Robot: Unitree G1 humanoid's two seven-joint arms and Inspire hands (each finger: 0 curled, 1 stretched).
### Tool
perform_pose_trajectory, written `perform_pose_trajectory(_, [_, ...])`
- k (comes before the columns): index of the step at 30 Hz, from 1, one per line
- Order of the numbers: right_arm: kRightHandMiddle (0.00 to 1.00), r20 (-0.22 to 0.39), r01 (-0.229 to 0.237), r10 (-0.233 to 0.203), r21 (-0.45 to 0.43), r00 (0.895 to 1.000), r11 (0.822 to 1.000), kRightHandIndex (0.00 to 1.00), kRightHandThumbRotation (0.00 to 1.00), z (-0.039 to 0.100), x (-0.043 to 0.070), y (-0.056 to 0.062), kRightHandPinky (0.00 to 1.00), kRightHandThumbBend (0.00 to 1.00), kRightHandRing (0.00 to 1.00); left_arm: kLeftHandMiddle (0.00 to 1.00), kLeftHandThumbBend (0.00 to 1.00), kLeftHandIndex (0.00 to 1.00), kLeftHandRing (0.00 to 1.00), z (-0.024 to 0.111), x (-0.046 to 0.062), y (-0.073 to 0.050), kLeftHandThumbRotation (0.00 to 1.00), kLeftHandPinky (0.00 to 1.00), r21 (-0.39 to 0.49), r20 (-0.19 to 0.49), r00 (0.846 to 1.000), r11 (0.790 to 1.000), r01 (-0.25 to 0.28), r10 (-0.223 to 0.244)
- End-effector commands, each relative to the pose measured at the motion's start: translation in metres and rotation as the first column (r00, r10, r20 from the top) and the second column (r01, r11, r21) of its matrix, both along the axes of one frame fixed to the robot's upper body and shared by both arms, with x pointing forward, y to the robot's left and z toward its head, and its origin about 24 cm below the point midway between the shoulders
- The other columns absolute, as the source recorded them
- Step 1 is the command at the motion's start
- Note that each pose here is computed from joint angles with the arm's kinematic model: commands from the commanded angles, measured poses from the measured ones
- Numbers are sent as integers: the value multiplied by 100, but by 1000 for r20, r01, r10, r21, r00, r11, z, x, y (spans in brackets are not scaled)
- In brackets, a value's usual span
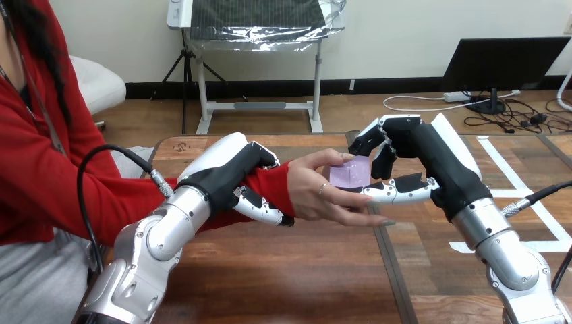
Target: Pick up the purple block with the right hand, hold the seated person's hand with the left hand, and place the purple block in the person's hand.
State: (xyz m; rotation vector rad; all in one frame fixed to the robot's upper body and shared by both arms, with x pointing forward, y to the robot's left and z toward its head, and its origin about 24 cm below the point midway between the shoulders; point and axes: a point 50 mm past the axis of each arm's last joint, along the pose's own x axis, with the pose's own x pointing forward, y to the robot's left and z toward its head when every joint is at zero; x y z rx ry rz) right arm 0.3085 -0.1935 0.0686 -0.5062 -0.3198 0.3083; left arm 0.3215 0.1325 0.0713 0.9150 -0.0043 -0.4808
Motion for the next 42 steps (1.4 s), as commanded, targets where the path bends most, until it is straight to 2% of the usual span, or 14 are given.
perform_pose_trajectory(1, [37,162,-90,80,53,984,995,43,0,39,7,26,26,74,31,34,64,37,25,74,18,-34,0,18,-106,274,957,987,124,-91])
perform_pose_trajectory(22, [37,144,-88,84,23,986,996,43,0,37,8,24,26,74,31,34,64,37,25,73,17,-30,0,18,-109,265,961,987,117,-85])
perform_pose_trajectory(34, [41,124,-87,86,-1,989,996,46,0,34,8,22,29,74,35,39,68,41,32,72,15,-26,0,25,-132,244,965,982,136,-100])
perform_pose_trajectory(37, [43,119,-90,89,-3,989,996,47,0,33,8,21,30,73,37,42,69,44,35,71,14,-25,6,28,-119,251,962,983,141,-108])
perform_pose_trajectory(40, [44,110,-93,92,2,990,996,48,0,32,7,21,32,72,38,46,72,47,41,71,12,-23,17,33,-90,264,958,986,140,-112])
perform_pose_trajectory(41, [45,107,-94,93,3,990,996,49,2,31,7,21,32,70,39,50,75,50,46,70,11,-22,27,38,-80,268,957,987,140,-114])
perform_pose_trajectory(42, [45,105,-95,94,3,990,996,49,3,31,7,20,32,69,39,51,76,51,48,70,11,-21,31,40,-72,270,956,988,140,-116])
